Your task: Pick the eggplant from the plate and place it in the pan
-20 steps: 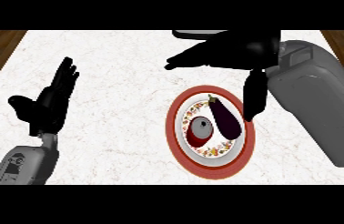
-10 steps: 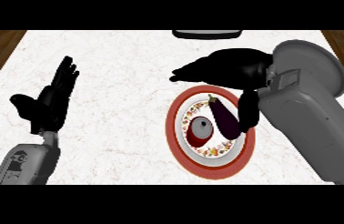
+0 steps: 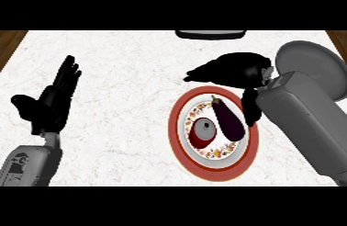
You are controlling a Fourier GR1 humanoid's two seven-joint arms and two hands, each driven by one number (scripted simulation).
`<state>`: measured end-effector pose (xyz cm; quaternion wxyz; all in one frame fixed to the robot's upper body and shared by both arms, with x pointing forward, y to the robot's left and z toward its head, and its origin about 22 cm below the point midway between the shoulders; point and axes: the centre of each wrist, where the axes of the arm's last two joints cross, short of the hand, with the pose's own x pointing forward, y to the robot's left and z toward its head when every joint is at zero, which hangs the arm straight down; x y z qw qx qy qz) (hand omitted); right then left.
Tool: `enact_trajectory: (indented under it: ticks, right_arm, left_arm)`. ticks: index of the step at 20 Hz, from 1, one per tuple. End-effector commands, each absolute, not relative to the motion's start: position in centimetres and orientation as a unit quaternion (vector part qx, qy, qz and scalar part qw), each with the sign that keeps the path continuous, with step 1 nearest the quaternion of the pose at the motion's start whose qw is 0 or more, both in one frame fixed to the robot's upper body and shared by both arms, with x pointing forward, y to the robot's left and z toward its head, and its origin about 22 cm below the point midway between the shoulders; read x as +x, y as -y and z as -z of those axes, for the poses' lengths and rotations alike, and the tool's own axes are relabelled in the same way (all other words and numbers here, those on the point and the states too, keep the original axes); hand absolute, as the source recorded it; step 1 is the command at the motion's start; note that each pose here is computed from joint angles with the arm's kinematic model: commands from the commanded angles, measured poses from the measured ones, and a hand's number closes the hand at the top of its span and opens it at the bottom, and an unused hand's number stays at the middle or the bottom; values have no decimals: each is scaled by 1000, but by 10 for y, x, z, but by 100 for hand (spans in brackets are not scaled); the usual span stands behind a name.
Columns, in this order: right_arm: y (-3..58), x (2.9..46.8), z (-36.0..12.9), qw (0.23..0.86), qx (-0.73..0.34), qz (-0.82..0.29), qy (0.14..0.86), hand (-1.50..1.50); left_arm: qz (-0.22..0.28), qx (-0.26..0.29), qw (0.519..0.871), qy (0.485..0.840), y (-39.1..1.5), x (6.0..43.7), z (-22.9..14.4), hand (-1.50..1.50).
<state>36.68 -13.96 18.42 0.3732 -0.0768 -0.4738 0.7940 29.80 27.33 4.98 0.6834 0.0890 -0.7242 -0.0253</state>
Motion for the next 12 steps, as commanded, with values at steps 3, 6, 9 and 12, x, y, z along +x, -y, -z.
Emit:
enact_trajectory:
  ticks: [3, 6, 9, 12]
  right_arm:
    - [129, 370, -170, 366, -61, -818, 439, -150]
    - [133, 363, -161, 346, -53, -828, 437, -150]
    - [136, 351, -153, 346, -60, -833, 428, -150]
    - [132, 352, -141, 345, -75, -837, 418, -150]
  left_arm:
    - [27, 84, 684, 724, -279, 304, -53, 0]
    - [21, 85, 686, 722, -267, 309, -68, 0]
    - [27, 88, 681, 726, -270, 307, -60, 0]
    - [26, 87, 688, 720, -288, 295, -57, 0]
